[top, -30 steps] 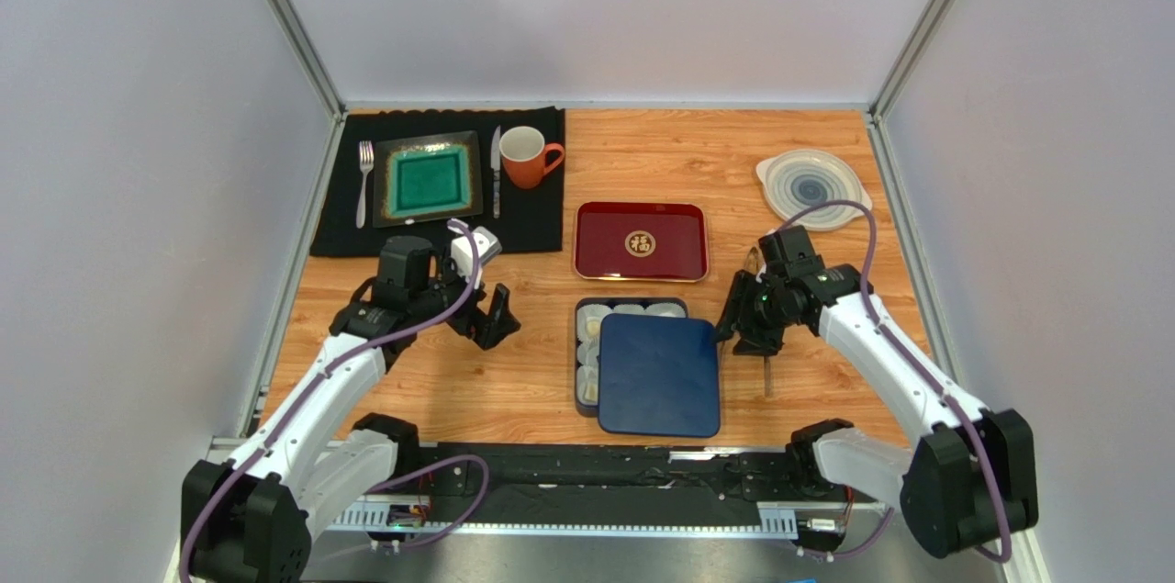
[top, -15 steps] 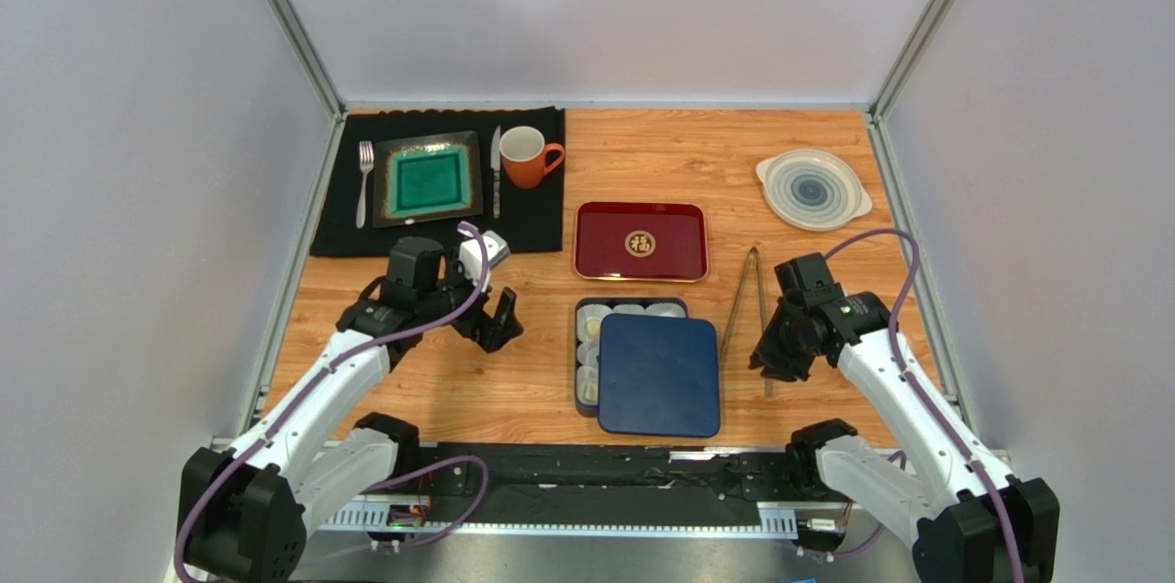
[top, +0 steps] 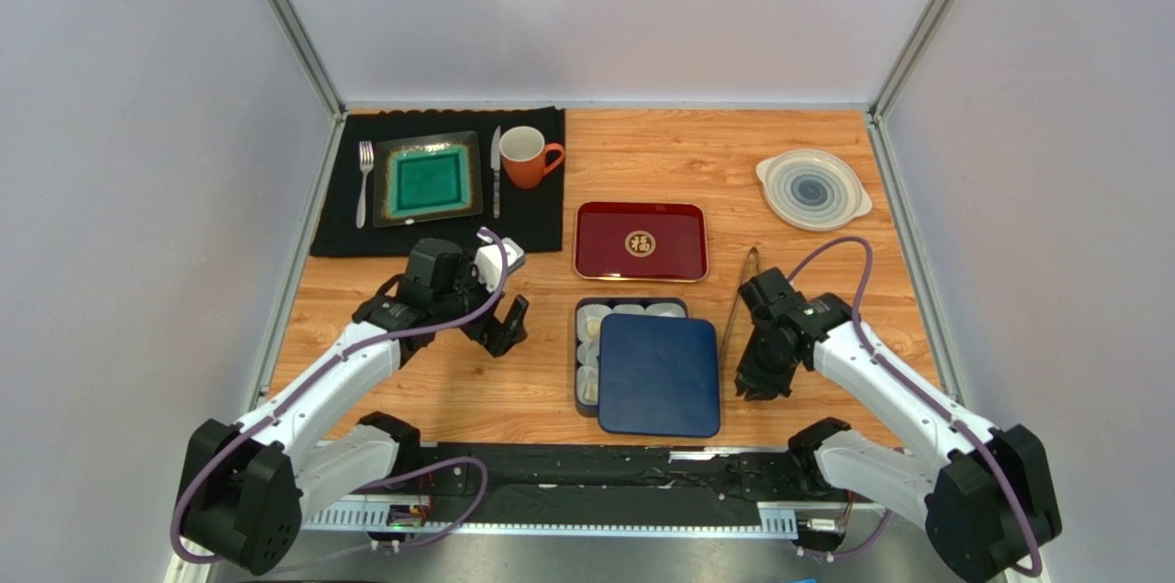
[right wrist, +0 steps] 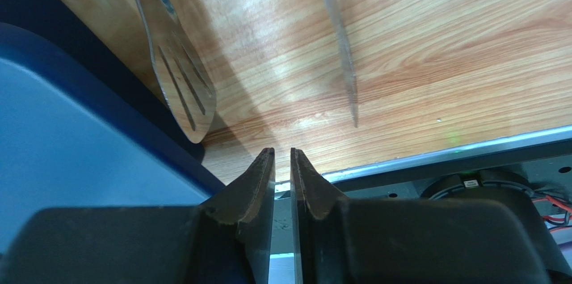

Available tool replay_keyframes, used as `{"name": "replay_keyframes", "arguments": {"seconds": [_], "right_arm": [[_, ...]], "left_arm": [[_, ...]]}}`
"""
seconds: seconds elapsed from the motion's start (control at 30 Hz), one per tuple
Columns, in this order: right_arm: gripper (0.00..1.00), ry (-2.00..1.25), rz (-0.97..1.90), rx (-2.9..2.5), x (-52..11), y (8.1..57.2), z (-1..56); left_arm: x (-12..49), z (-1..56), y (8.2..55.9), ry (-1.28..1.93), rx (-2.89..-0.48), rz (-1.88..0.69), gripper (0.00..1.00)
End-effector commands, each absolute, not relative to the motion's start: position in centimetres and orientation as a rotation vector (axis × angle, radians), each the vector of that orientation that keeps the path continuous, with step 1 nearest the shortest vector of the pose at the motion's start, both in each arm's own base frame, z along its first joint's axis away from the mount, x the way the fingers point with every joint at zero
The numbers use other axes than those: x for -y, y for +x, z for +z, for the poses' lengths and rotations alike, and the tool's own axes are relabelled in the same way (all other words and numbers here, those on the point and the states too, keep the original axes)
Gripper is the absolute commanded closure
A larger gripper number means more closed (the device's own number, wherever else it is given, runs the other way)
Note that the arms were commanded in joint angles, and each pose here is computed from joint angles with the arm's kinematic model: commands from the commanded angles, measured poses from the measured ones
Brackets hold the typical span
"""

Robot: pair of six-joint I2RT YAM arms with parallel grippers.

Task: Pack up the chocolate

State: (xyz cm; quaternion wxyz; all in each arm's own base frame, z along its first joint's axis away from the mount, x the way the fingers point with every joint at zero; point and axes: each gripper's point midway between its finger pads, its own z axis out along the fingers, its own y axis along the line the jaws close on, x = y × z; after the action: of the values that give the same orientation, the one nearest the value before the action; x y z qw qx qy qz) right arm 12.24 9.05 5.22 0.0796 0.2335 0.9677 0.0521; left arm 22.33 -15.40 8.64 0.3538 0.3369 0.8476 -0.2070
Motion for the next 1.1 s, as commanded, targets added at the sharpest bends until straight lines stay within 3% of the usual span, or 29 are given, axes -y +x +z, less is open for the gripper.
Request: {"name": "replay_keyframes", "arguments": {"seconds": [0.0, 0.73, 1.07], "right_arm": [[0.83, 0.716, 0.131, -2.879, -9.9, 12.7, 4.3], [0.82, 0.707, 0.169, -2.942, -11.5, 9.5, 2.5], [0.75, 0.681, 0.251, -2.949, -12.1, 8.2, 2.6]], "left_arm": [[15.8, 9.8, 23.4, 0.9, -2.131, -0.499, 0.01], [16.0, 10.2, 23.3, 0.914, -2.108, -0.487, 0.01], [16.2, 10.6, 23.4, 0.903, -2.099, -0.49, 0.01]]}}
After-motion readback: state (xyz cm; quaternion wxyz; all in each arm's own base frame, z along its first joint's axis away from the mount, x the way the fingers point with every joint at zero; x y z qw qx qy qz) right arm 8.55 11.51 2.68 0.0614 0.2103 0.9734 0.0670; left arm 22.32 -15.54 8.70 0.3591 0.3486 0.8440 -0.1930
